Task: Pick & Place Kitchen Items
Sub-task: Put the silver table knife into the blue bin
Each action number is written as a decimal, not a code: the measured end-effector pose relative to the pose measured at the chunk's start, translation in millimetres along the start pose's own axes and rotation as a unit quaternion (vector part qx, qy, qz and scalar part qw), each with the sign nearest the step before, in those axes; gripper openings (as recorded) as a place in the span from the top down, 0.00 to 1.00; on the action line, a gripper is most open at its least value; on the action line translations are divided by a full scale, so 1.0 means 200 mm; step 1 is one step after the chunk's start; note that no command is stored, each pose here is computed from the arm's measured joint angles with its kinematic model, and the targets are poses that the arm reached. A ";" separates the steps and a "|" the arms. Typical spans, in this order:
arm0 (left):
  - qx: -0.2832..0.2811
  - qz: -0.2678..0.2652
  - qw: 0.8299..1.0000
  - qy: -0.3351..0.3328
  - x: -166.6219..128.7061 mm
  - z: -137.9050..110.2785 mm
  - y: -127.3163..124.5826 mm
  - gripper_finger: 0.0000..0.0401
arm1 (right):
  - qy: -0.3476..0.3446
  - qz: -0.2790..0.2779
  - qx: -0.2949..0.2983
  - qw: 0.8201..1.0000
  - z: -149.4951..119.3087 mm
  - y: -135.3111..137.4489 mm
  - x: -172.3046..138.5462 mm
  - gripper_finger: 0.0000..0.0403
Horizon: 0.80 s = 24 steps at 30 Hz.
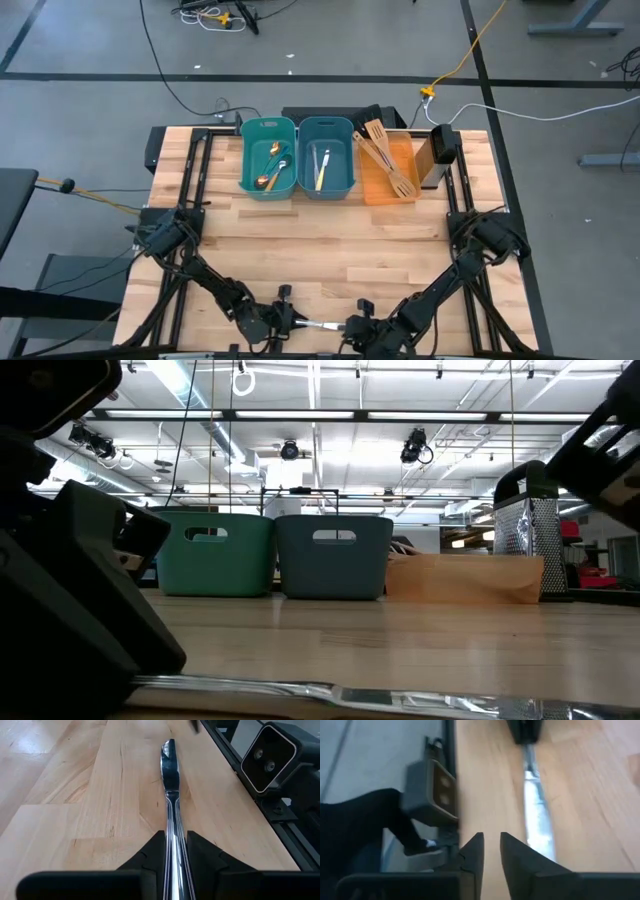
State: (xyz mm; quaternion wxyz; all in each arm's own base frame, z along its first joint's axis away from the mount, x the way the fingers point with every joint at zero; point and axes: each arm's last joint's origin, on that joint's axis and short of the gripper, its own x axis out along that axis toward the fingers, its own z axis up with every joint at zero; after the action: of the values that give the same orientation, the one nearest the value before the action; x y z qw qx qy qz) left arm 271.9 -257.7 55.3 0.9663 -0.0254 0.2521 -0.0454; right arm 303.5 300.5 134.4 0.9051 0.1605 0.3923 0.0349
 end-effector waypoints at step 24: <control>-0.005 -0.008 1.000 -0.004 0.00 0.01 0.00 0.83 | 0.014 -0.068 -0.014 0.997 -0.01 -0.09 0.04 0.56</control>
State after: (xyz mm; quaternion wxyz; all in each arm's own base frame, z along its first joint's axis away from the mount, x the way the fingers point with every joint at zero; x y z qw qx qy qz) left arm 272.9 -257.9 56.1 0.9667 -0.0329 0.2483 -0.0522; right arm 306.3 286.2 122.3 0.9021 0.1204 0.4140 -0.0193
